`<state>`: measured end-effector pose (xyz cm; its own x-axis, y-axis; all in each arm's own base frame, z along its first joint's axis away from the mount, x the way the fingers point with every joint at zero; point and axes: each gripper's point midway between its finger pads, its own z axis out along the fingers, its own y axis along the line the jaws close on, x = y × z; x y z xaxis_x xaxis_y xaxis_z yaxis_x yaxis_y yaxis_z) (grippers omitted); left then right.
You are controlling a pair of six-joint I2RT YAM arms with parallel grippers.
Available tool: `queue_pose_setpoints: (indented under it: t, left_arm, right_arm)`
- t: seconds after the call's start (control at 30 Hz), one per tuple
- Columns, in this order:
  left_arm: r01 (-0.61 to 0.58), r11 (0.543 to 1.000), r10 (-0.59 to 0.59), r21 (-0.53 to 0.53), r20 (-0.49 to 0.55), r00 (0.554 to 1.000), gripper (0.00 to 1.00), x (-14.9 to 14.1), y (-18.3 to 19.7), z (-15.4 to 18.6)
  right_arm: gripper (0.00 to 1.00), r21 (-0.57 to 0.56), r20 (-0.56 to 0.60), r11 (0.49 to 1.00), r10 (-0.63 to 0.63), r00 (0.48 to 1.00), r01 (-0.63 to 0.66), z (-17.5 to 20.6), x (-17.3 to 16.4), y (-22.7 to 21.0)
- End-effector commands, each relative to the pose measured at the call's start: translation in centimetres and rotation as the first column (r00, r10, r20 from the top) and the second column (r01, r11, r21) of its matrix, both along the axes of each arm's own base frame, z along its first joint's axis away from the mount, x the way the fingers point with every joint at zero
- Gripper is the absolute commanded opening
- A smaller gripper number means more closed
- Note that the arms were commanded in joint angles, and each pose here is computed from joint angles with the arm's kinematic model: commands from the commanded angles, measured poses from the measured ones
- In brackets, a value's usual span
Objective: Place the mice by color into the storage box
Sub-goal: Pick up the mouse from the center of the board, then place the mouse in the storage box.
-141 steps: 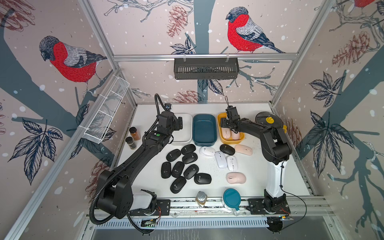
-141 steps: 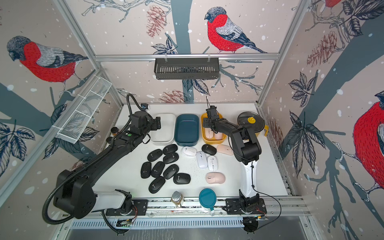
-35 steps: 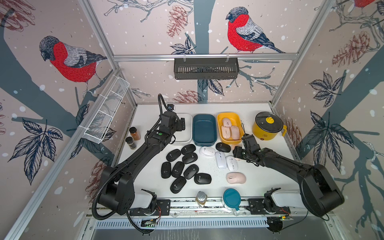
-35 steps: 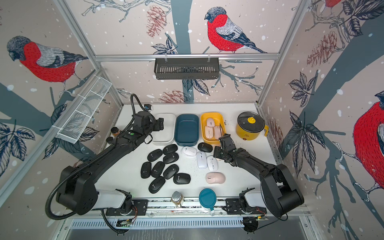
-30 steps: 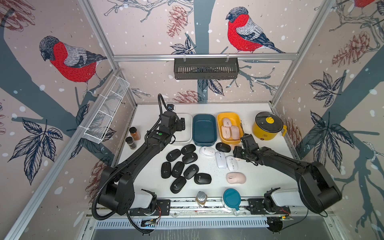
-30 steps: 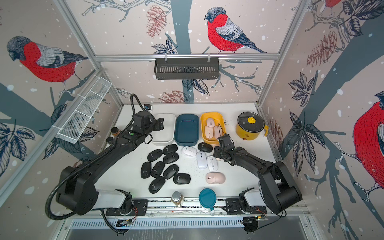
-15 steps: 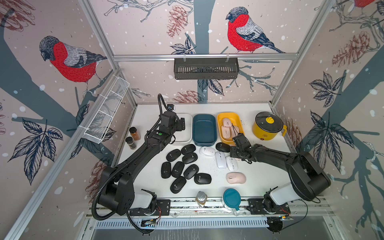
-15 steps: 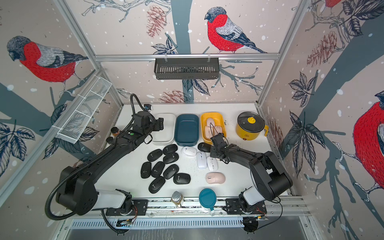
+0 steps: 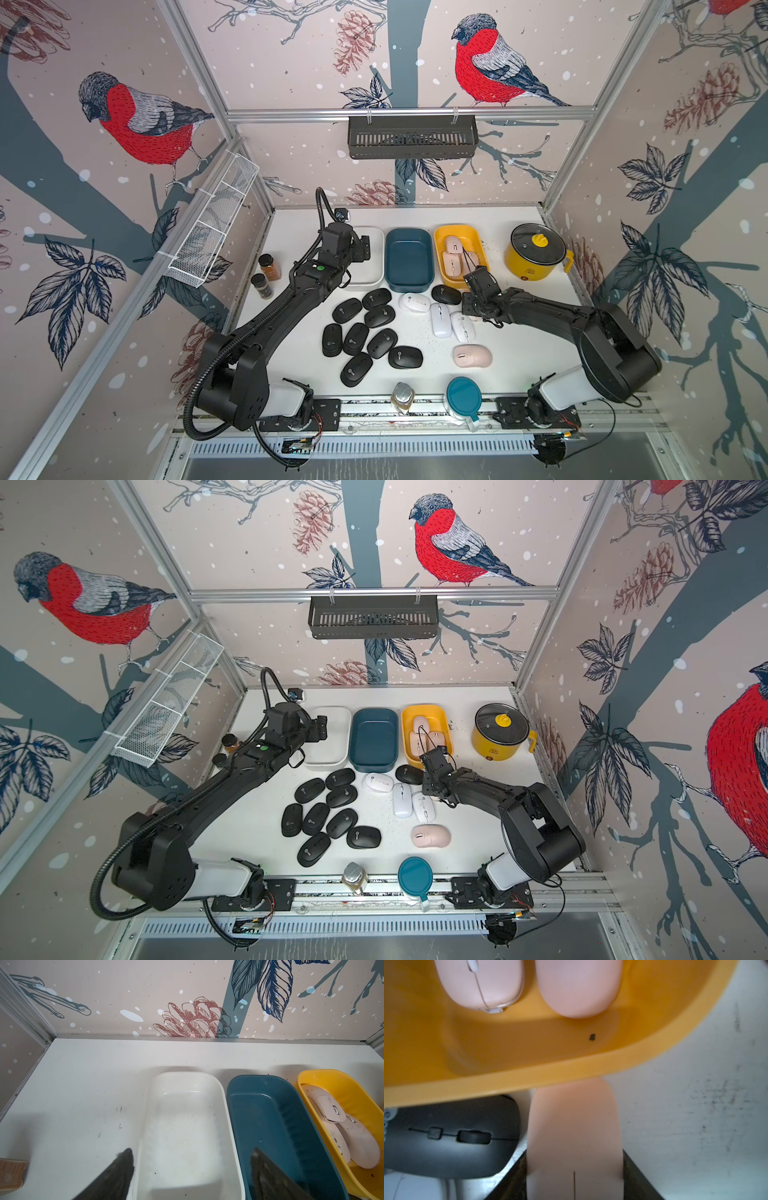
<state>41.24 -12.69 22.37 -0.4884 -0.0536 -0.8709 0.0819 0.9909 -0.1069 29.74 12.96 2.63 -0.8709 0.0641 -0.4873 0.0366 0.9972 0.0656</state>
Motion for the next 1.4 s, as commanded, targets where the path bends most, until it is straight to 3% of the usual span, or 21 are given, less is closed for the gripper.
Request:
queue_pose_setpoints:
  t: [0.0, 0.4, 0.67, 0.93, 1.37]
  left_arm:
    - [-0.004, 1.000, 0.004, -0.003, 0.011, 1.000, 0.87, 0.2, 0.0, 0.4]
    - [-0.009, 1.000, 0.009, -0.005, 0.001, 1.000, 0.87, 0.3, 0.0, 0.1]
    - [-0.016, 1.000, 0.016, 0.001, -0.002, 1.000, 0.87, 0.6, 0.0, 0.6]
    - [-0.017, 1.000, 0.018, -0.008, 0.004, 1.000, 0.87, 1.1, -0.3, 1.2]
    - [-0.017, 1.000, 0.017, 0.001, 0.006, 1.000, 0.87, 1.1, -0.2, 0.9]
  right_arm:
    - [0.59, 0.006, 0.010, 1.000, -0.004, 1.000, 0.004, 0.8, -0.1, 0.1]
    - [0.59, 0.075, 0.031, 0.997, 0.008, 0.999, -0.010, 2.8, -1.3, 0.7]
    - [0.59, 0.124, 0.124, 0.992, 0.006, 0.992, -0.021, 7.2, -0.9, 0.8]
    - [0.59, 0.215, 0.210, 0.976, -0.016, 0.978, -0.030, 11.1, 1.9, 0.2]
    - [0.59, 0.162, 0.316, 0.987, -0.058, 0.947, 0.007, 14.1, 8.6, -2.1]
